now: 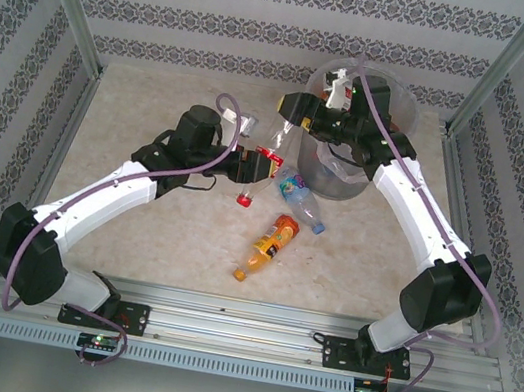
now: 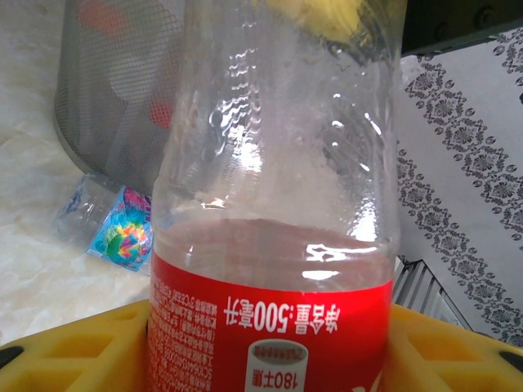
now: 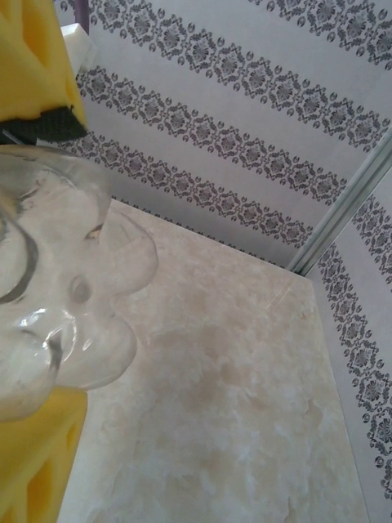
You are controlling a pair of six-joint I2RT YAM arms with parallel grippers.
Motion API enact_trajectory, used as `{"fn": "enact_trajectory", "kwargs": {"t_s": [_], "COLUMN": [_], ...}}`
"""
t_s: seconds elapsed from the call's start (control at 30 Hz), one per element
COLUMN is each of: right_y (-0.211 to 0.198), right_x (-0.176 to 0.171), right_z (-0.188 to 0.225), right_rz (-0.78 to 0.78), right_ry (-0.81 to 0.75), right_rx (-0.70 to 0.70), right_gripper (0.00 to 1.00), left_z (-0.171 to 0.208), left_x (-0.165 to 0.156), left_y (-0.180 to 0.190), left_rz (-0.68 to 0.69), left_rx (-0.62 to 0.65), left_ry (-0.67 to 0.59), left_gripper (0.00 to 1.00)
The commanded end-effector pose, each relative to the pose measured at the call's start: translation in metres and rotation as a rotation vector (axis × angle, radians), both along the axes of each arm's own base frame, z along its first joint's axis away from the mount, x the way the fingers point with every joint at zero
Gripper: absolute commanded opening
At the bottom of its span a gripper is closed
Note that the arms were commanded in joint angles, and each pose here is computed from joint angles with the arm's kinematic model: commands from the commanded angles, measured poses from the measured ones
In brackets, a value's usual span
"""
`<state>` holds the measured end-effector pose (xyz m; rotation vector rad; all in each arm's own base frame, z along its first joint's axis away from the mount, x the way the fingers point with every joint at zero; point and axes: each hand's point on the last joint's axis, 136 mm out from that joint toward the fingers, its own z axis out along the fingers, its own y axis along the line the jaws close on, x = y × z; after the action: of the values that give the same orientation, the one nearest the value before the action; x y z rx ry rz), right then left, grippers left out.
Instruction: Put the plastic bottles in the bin
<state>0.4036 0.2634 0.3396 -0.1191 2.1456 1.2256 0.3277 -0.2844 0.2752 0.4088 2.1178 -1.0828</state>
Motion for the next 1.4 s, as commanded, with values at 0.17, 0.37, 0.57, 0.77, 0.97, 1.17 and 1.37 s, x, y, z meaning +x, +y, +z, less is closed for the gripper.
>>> {"fn": "enact_trajectory", "kwargs": {"t_s": [0.17,0.37,0.57,0.77,0.97,1.17,1.37], "right_y": [0.001,-0.025,-0.081,-0.150,-0.214,-0.261,-0.280], "right_x": [-0.001,0.001,0.008,0.012,0.020,0.040,0.063], "right_z": [0.025,0.057,0.099,0.141,0.172,0.183,0.183], "right_rz": [0.005,-0.048,-0.170,-0.380,-0.642,-0.860,-0.936], "right_ry": [-0.063,-0.124,-0.217,-0.343,-0.460,-0.538,-0.581], "right_rx": [0.020,0.039,0.014,-0.089,-0.258,-0.423,-0.518], "right_gripper": [0.61,0.56,0.55,0.54,0.53,0.53,0.51], "left_z": [0.028,0.047,0.062,0.064,0.057,0.048,0.035], "left_x": [0.001,0.005,-0.002,-0.017,-0.024,-0.024,-0.025], "left_y": [-0.011,-0.016,-0.014,-0.010,-0.002,0.007,0.014], "left_rz": [-0.030,-0.038,-0.065,-0.114,-0.099,-0.062,-0.035], "left_rx": [-0.055,-0.095,-0.085,-0.051,-0.009,0.029,0.066], "left_ry": [-0.068,-0.100,-0.149,-0.167,-0.163,-0.147,-0.117], "left_gripper": [0.65,1.00,1.00,1.00,1.00,1.00,1.00]}}
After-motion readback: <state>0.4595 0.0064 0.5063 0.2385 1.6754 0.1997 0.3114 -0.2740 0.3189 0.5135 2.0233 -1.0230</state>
